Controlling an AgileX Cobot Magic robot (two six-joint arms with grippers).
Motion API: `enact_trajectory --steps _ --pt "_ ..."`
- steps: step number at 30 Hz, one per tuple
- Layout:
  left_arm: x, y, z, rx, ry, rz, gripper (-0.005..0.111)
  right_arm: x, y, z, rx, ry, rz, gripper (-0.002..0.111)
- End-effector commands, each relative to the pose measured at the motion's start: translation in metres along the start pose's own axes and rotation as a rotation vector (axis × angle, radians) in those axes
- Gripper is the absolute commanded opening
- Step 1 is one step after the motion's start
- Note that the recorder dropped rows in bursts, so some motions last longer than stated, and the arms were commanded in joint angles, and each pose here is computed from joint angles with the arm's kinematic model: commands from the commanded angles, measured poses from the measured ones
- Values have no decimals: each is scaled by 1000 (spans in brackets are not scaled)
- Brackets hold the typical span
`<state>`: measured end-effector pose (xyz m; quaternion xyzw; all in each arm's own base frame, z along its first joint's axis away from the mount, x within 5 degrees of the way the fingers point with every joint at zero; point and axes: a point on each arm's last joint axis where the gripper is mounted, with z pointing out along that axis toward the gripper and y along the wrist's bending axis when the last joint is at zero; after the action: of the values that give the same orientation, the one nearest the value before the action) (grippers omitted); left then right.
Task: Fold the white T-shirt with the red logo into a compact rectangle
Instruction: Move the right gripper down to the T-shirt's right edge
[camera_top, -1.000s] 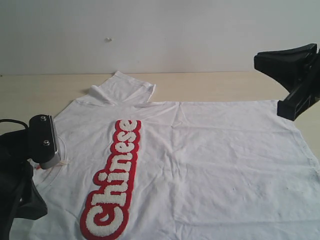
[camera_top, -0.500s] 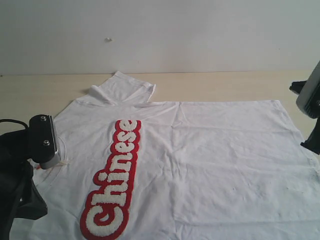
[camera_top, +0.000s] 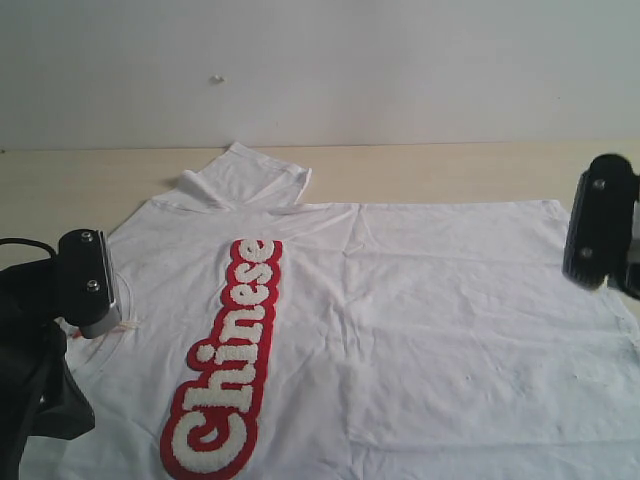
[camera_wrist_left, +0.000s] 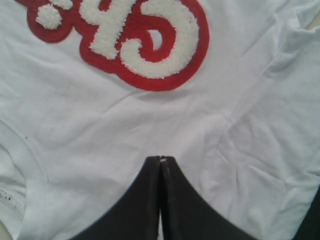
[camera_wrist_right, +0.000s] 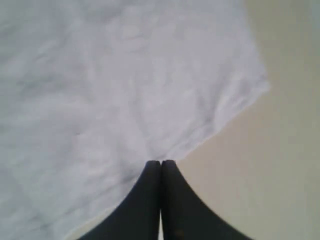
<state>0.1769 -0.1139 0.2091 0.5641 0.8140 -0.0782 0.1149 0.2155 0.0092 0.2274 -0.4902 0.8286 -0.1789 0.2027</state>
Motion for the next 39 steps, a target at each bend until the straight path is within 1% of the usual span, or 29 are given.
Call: enact_trajectory --steps 1,3,7,11,17,21,30,36,39 --pt "-2 0 0 -2 -10 3 0 -13 18 -9 -224 -76 -102 0" --pt "-2 0 0 -2 -10 3 0 -16 22 -10 -276 -100 -55 0" --pt "-2 0 0 -2 -10 3 0 -15 28 -12 -346 -91 -51 0" --pt "-2 0 0 -2 -10 3 0 -16 25 -13 -329 -96 -58 0" --pt "-2 0 0 -2 -10 3 0 -33 0 -17 -282 -132 -55 0" --pt "-2 0 0 -2 -10 3 0 -44 -9 -8 -333 -135 -29 0" --pt "-2 0 0 -2 -10 3 0 -53 -13 24 -409 -82 -49 0" --pt "-3 0 0 -4 -14 2 0 -56 -14 42 -400 -71 -52 0" --pt "-6 4 0 -49 -56 -1 0 -58 -15 47 -379 -79 -44 0"
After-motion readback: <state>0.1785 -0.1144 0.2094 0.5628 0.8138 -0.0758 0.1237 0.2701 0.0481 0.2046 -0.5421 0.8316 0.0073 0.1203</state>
